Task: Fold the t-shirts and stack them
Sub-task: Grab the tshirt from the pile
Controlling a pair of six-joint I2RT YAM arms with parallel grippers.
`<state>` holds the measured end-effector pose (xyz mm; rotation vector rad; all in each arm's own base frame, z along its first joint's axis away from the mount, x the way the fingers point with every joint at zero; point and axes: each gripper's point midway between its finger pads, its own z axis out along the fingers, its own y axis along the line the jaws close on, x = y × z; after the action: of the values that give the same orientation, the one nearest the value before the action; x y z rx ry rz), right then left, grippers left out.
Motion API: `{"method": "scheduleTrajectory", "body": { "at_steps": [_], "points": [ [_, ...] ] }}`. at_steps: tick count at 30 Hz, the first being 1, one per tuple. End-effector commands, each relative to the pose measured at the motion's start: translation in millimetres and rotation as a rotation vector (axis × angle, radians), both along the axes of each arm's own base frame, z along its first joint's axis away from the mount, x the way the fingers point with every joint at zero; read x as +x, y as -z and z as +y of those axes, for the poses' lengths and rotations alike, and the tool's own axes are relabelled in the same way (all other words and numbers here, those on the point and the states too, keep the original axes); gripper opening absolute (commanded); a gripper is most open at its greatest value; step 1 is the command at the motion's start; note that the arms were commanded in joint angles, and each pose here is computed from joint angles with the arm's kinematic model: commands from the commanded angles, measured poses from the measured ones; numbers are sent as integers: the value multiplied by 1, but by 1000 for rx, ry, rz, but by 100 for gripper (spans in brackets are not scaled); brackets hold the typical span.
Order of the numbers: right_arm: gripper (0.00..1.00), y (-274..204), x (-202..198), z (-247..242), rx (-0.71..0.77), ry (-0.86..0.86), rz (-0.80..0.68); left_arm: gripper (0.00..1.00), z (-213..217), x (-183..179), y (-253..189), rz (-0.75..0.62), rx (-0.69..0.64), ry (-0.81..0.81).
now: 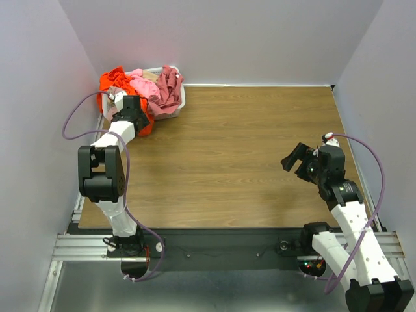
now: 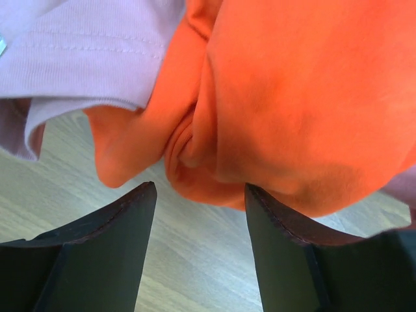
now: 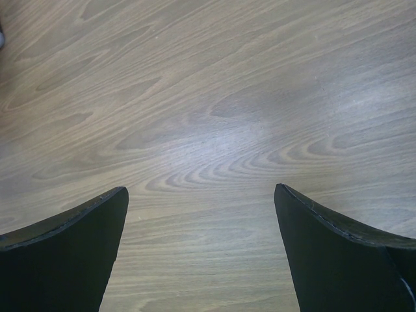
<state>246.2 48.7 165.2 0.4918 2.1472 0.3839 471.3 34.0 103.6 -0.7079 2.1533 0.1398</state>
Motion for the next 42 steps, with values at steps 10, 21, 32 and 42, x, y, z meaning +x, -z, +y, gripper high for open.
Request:
{"method": "scheduleTrajectory", "body": {
  "at_steps": [10, 21, 32, 42],
  "points": [
    [100, -4, 4, -1, -2, 1, -34, 71, -9, 35, -34, -143, 3, 89],
    [100, -6, 5, -1, -3, 0, -44, 66, 2, 43, -24, -195, 50, 50],
    [100, -8, 4, 0, -3, -4, -53, 0, 2, 51, -23, -254, 59, 72],
    [100, -10, 4, -1, -4, 0, -62, 0, -3, 15, -63, -341, 42, 93]
  ]
}}
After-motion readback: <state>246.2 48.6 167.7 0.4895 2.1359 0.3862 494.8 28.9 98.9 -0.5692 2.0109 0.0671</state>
